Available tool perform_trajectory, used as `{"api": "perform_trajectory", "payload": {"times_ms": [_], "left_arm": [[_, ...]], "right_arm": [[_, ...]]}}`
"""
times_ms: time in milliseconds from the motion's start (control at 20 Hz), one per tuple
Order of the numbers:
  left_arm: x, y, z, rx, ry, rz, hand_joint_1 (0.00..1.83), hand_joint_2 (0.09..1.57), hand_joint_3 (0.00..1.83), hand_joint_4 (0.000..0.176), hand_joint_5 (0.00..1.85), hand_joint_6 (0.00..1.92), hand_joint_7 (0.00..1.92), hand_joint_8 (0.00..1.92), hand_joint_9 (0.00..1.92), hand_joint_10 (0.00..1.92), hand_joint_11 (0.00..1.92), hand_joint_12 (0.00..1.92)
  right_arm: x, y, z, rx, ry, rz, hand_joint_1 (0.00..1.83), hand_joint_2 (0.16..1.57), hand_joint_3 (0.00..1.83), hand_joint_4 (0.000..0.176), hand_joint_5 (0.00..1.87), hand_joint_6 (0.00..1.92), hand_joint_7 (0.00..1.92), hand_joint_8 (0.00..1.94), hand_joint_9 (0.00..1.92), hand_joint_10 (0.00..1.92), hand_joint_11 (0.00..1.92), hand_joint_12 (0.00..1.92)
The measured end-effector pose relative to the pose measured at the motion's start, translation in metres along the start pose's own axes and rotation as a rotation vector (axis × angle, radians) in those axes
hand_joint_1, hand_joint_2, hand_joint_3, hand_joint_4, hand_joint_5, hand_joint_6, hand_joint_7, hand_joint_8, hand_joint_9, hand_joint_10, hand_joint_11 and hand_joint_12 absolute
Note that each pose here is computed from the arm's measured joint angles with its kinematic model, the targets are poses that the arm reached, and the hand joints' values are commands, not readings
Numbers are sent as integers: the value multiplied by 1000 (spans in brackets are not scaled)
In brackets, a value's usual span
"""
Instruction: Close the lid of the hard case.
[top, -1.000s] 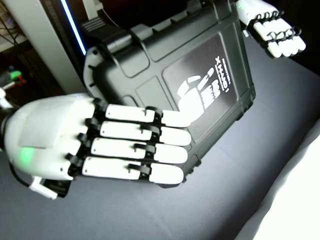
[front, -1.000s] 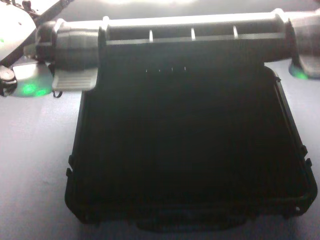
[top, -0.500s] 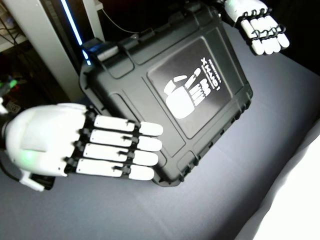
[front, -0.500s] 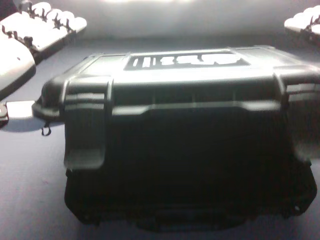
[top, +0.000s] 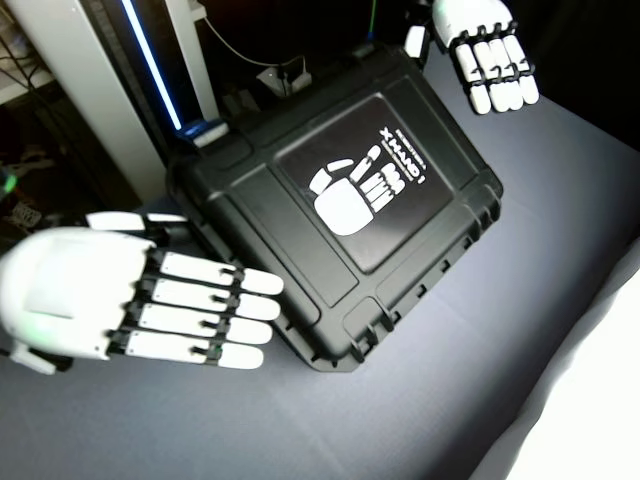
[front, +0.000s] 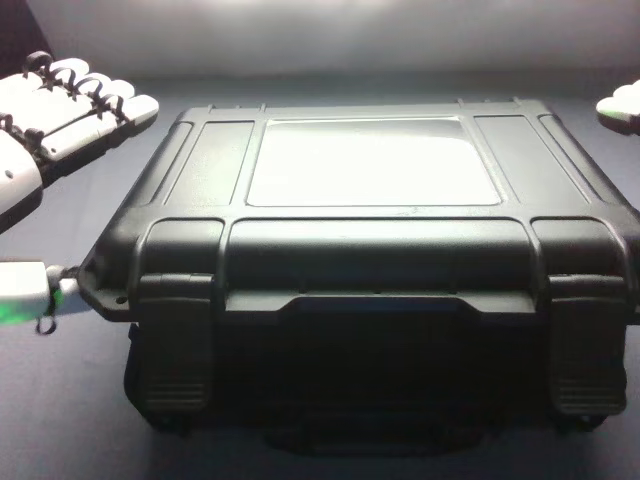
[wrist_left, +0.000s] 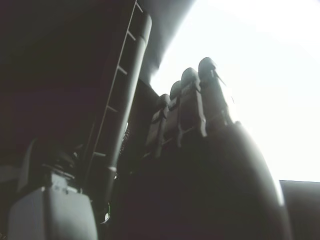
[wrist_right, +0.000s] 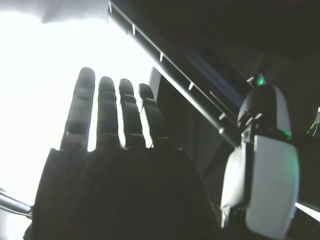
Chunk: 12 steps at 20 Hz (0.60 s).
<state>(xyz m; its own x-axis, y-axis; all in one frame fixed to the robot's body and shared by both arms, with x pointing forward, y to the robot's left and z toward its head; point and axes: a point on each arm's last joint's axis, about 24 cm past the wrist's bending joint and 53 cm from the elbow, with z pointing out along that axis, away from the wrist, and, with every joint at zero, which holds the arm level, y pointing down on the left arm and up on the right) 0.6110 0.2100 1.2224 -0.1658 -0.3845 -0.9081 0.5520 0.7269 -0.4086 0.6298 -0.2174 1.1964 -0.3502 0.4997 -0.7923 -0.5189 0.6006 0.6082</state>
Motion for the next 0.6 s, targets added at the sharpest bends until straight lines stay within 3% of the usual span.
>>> {"api": "perform_trajectory", "payload": {"times_ms": [350,450,600], "left_arm": [[-4,6,-15,-27,-20,-6,243,1063,0,0,0,0,83,8,109,12,2,1],[-6,7,-21,-33,-28,-10,357,1133,17,0,0,0,0,0,0,0,0,0],[-21,6,-28,-28,-99,-36,299,1146,14,0,0,0,0,0,0,0,0,0]], "right_arm": [[-10,6,-12,-19,-35,8,398,949,2,7,47,0,71,5,83,4,75,139],[-11,11,-13,-32,-40,8,498,1019,15,0,1,0,8,0,0,0,12,56],[-12,15,-14,-47,-48,12,444,1019,8,0,1,0,7,0,0,0,7,59]]}}
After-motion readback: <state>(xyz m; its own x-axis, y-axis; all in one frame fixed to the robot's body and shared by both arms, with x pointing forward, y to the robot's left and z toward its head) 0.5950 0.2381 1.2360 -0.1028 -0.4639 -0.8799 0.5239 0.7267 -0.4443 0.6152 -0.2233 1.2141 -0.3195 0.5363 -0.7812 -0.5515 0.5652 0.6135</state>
